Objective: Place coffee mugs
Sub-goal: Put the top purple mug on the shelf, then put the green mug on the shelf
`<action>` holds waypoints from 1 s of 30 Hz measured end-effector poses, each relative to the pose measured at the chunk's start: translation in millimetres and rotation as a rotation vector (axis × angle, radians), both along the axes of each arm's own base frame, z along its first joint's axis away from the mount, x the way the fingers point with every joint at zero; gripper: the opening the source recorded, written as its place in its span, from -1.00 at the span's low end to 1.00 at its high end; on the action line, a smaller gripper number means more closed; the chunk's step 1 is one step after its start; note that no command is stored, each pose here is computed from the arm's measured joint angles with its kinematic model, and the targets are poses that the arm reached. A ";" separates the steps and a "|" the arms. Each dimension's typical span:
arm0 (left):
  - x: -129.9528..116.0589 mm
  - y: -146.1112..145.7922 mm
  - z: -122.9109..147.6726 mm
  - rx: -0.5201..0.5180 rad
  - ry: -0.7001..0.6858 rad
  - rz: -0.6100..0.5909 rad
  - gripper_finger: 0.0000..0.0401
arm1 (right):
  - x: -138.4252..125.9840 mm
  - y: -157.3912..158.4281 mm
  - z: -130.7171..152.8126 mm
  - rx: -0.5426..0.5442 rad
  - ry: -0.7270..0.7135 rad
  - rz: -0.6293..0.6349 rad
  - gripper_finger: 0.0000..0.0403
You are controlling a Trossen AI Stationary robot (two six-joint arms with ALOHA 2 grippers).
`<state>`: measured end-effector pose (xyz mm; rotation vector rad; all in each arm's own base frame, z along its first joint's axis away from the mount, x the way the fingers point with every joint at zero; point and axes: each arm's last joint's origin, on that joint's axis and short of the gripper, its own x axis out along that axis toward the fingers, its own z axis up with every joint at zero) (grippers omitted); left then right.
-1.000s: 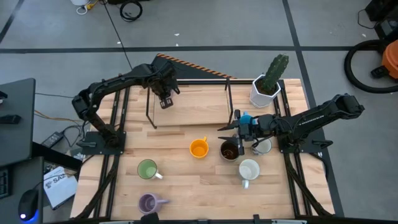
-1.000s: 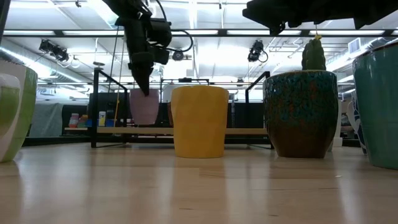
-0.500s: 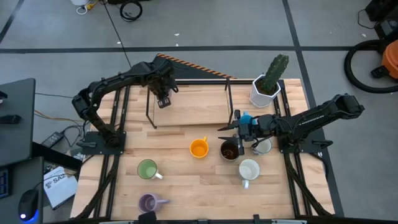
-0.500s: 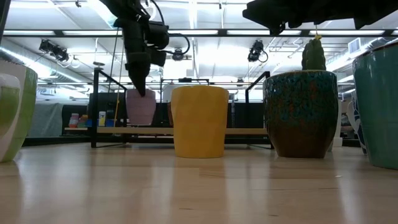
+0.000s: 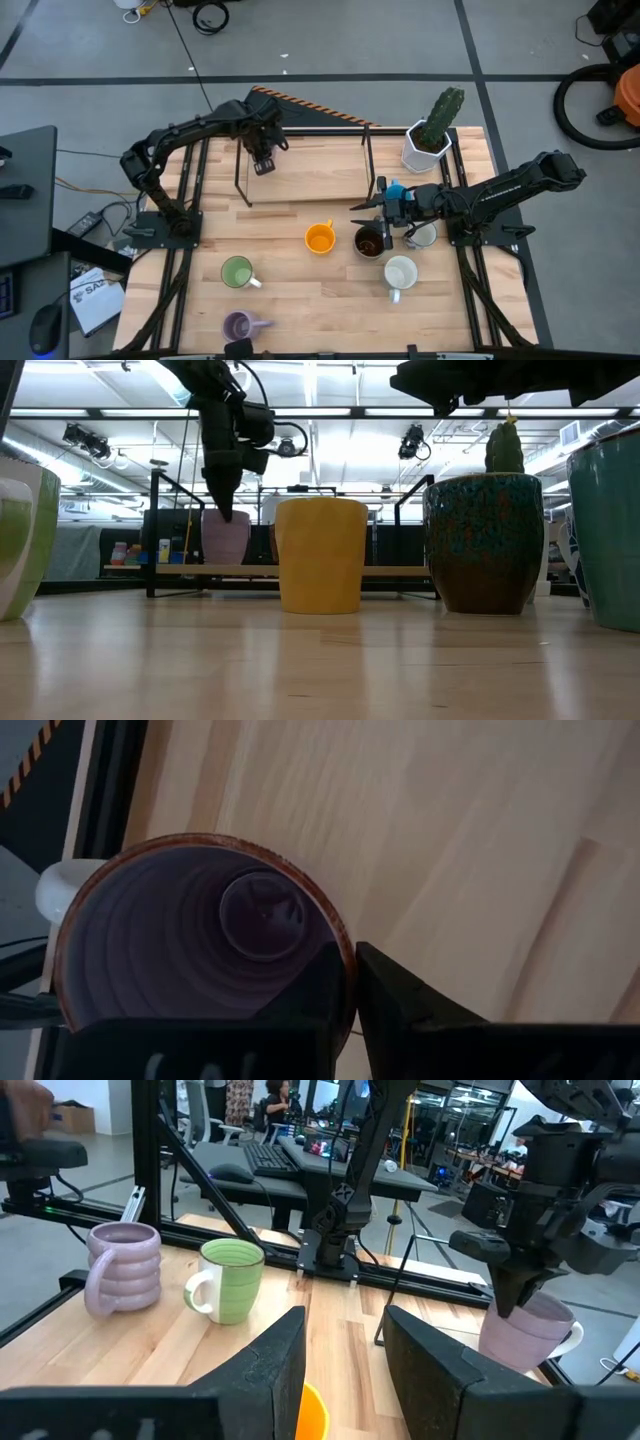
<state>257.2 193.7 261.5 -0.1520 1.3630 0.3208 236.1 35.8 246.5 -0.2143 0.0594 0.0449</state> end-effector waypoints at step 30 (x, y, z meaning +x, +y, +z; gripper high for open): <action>2.9 1.4 15.7 0.013 -0.022 0.011 -0.27 | 0.0 0.0 -0.2 0.000 0.002 0.000 -0.30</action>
